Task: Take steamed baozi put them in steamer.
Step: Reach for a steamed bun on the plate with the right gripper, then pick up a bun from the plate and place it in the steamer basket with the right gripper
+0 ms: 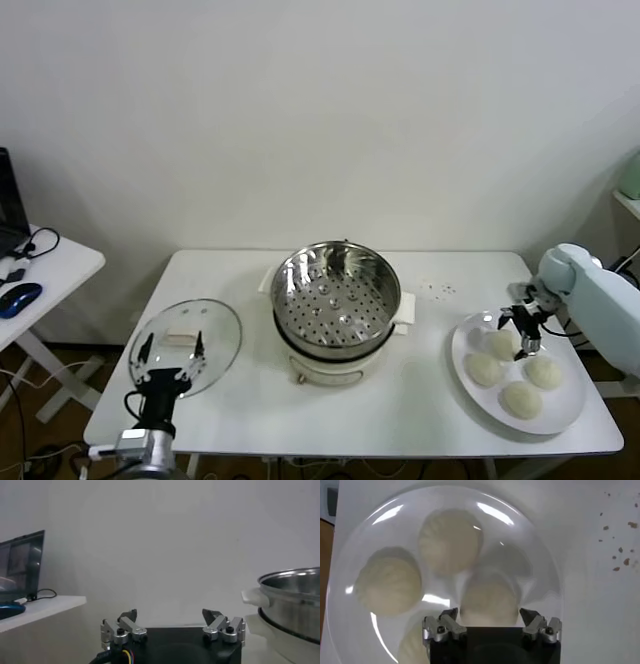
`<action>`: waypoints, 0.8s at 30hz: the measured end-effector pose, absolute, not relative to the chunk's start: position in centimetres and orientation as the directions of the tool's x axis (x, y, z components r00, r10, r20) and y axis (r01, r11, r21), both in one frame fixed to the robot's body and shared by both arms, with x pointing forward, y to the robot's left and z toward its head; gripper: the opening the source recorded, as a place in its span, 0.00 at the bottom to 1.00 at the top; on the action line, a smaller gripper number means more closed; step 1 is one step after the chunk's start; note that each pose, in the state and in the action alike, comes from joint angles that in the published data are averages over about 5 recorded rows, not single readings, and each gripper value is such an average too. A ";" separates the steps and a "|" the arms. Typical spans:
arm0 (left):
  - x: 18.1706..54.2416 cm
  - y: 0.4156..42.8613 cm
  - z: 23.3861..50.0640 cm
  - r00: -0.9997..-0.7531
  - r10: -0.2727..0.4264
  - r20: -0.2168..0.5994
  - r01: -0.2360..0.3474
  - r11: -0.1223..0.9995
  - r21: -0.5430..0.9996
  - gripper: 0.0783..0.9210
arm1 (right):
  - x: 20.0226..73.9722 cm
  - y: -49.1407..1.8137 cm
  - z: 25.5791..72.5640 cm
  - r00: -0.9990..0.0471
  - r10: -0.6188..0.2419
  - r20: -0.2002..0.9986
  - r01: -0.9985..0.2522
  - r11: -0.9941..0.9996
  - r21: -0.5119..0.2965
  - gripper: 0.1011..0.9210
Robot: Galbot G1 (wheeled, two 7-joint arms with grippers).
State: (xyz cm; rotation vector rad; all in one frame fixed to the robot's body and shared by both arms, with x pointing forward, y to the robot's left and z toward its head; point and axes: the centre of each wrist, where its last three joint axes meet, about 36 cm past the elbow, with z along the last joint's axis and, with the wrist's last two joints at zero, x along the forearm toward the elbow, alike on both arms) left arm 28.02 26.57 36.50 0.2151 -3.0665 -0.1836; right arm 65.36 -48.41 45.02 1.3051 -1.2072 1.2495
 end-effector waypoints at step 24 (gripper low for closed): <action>28.1 26.2 36.7 -0.987 -0.148 0.054 -0.142 0.983 0.114 0.88 | 67.4 -46.8 52.1 -0.104 -0.098 0.990 -0.978 -0.168 -0.120 0.74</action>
